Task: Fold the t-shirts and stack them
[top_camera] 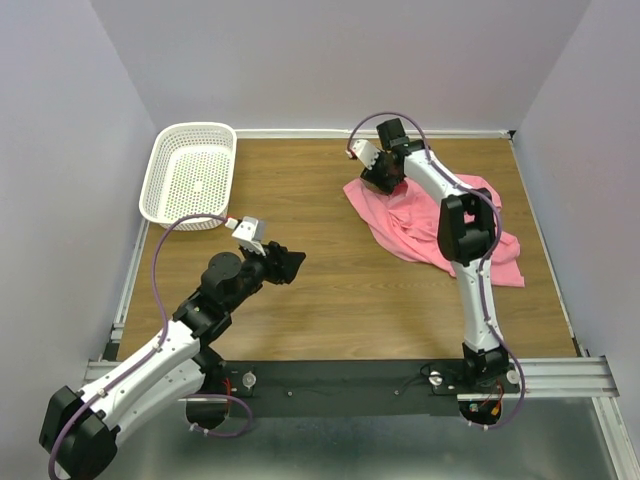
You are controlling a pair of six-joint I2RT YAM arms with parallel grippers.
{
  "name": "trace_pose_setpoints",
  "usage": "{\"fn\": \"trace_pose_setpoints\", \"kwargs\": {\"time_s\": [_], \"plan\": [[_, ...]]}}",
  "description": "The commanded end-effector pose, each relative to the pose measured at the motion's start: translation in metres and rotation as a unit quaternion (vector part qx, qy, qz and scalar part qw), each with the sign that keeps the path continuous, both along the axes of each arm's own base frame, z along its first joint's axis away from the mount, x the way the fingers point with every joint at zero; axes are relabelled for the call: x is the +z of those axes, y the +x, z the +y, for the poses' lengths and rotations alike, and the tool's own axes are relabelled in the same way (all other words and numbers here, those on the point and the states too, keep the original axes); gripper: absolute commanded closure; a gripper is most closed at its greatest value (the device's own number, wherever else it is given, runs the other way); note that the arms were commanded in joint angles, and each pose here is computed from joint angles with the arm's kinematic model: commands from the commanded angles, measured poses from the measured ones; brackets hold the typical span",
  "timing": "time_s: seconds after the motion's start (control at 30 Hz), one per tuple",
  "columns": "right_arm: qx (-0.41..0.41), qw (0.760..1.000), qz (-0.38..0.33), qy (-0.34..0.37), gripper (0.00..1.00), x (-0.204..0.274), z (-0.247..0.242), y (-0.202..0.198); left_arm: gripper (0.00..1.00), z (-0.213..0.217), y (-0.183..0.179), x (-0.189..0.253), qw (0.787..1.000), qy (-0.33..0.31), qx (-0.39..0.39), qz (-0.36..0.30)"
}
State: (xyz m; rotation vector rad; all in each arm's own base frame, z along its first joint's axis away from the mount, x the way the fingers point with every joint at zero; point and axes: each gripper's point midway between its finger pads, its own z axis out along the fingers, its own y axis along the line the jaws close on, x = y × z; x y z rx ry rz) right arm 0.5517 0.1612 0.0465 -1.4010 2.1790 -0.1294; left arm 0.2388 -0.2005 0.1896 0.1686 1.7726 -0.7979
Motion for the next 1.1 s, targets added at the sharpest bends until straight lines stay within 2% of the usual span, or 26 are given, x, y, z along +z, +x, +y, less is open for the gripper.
{"fn": "trace_pose_setpoints", "kwargs": {"time_s": [0.0, 0.03, 0.07, 0.13, 0.23, 0.37, 0.43, 0.47, 0.53, 0.6, 0.63, 0.73, 0.9, 1.07], "plan": [[-0.015, 0.999, 0.003, -0.038, 0.54, -0.015, -0.012, 0.006, 0.36, 0.001, 0.003, -0.005, 1.0, 0.004, 0.006, -0.002], [-0.014, 0.999, 0.003, -0.033, 0.72, -0.014, -0.011, 0.005, 0.36, 0.0, 0.005, -0.001, 1.0, 0.003, 0.004, -0.01], [-0.01, 1.0, 0.002, -0.029, 0.81, -0.013, -0.009, 0.006, 0.36, -0.002, 0.007, -0.001, 1.0, 0.005, 0.001, -0.011], [0.007, 1.0, 0.002, -0.008, 0.9, -0.004, -0.001, 0.001, 0.36, -0.011, 0.008, 0.008, 0.999, 0.01, -0.023, -0.036], [0.047, 0.998, 0.007, 0.04, 0.92, 0.015, 0.017, -0.015, 0.36, -0.027, 0.009, 0.029, 0.994, 0.009, -0.068, -0.087], [0.103, 0.988, 0.027, 0.108, 0.92, 0.036, 0.038, -0.049, 0.35, -0.039, 0.016, 0.055, 0.979, 0.051, -0.098, -0.171], [0.137, 0.982, 0.016, 0.132, 0.93, 0.062, 0.044, -0.067, 0.34, -0.044, 0.017, 0.067, 0.965, 0.077, -0.115, -0.224], [0.157, 0.975, 0.038, 0.153, 0.95, 0.055, 0.051, -0.086, 0.31, -0.047, 0.018, 0.074, 0.958, 0.087, -0.123, -0.245], [0.189, 0.965, 0.031, 0.181, 0.98, 0.076, 0.059, -0.104, 0.3, -0.053, 0.016, 0.083, 0.94, 0.112, -0.142, -0.291], [0.2, 0.959, 0.051, 0.195, 0.99, 0.071, 0.06, -0.125, 0.3, -0.061, 0.012, 0.089, 0.922, 0.128, -0.168, -0.324], [0.214, 0.952, 0.049, 0.213, 0.99, 0.081, 0.065, -0.135, 0.3, -0.067, 0.008, 0.093, 0.905, 0.143, -0.187, -0.356], [0.23, 0.943, 0.049, 0.236, 0.99, 0.093, 0.07, -0.156, 0.3, -0.074, 0.004, 0.097, 0.878, 0.171, -0.203, -0.399], [0.26, 0.924, 0.054, 0.277, 0.99, 0.111, 0.079, -0.186, 0.3, -0.087, 0.003, 0.092, 0.851, 0.195, -0.235, -0.428], [0.283, 0.912, 0.053, 0.292, 1.0, 0.122, 0.085, -0.213, 0.3, -0.103, 0.009, 0.074, 0.835, 0.213, -0.273, -0.428]]}}
